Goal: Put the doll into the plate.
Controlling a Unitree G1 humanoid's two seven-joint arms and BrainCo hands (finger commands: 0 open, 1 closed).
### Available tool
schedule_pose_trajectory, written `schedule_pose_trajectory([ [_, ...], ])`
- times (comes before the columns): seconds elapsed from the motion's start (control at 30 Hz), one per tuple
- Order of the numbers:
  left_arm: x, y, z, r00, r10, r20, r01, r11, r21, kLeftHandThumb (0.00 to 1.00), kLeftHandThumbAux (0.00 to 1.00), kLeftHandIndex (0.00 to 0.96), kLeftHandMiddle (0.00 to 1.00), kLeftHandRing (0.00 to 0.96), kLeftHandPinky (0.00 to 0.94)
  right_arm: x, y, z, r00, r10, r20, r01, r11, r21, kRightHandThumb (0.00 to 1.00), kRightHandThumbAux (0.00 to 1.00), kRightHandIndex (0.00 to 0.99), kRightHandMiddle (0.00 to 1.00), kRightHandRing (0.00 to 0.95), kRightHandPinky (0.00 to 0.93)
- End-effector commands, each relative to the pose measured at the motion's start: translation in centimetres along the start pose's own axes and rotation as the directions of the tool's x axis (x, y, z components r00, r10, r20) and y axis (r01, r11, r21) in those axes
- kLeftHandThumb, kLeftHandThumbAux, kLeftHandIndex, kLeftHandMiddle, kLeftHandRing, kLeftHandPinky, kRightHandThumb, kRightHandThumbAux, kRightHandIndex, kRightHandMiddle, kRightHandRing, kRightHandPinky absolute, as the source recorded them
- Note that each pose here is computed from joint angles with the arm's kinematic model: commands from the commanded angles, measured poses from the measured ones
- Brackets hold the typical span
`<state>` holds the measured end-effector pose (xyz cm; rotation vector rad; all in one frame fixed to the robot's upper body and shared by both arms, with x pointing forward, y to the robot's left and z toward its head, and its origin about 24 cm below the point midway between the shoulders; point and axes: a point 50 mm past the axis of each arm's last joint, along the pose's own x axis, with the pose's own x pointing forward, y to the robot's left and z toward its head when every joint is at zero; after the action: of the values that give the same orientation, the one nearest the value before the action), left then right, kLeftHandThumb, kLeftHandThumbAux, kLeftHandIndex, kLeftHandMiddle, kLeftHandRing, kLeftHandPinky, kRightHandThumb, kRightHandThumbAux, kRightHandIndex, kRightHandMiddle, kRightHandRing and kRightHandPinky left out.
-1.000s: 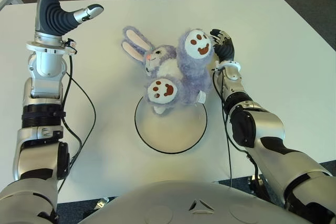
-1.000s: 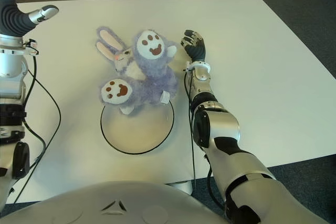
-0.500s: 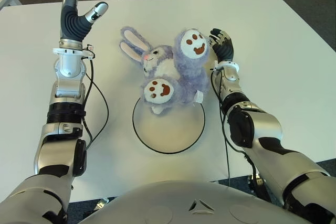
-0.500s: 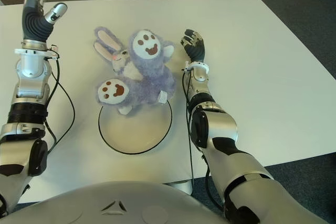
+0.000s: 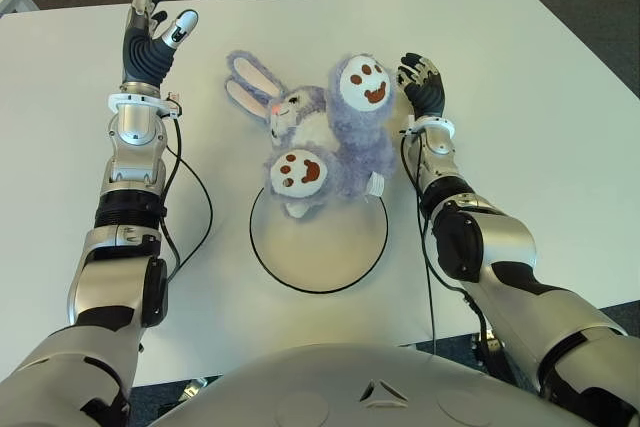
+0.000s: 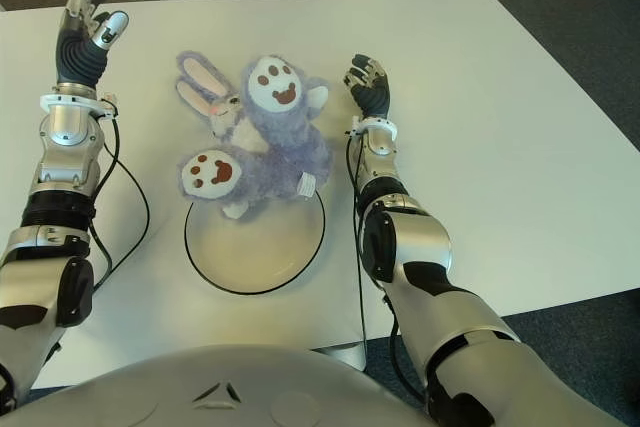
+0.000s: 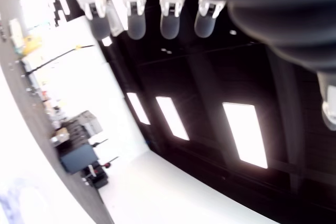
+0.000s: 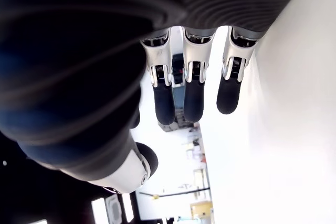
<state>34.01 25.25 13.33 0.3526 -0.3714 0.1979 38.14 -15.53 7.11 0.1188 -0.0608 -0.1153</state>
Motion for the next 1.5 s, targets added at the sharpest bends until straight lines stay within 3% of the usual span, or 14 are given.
schedule_pose_trajectory([
  [0.03,0.3,-0.5,-0.2,0.999,-0.014,-0.033,0.012,0.999,-0.042,0.000,0.383,0.000,0.031,0.003,0.000,-0.3,0.0,-0.5,1.000,-0.012,-0.009,0.012,1.000,0.027,0.532,0.866,0.241,0.222,0.193,0.208],
  [1.5,-0.3,-1.7,-3.3,0.974,-0.020,-0.224,-0.020,0.984,-0.177,0.000,0.394,0.000,0.023,0.000,0.000,-0.1,0.0,0.1,0.999,-0.025,0.021,0.024,0.998,0.052,0.536,0.850,0.213,0.215,0.196,0.214],
])
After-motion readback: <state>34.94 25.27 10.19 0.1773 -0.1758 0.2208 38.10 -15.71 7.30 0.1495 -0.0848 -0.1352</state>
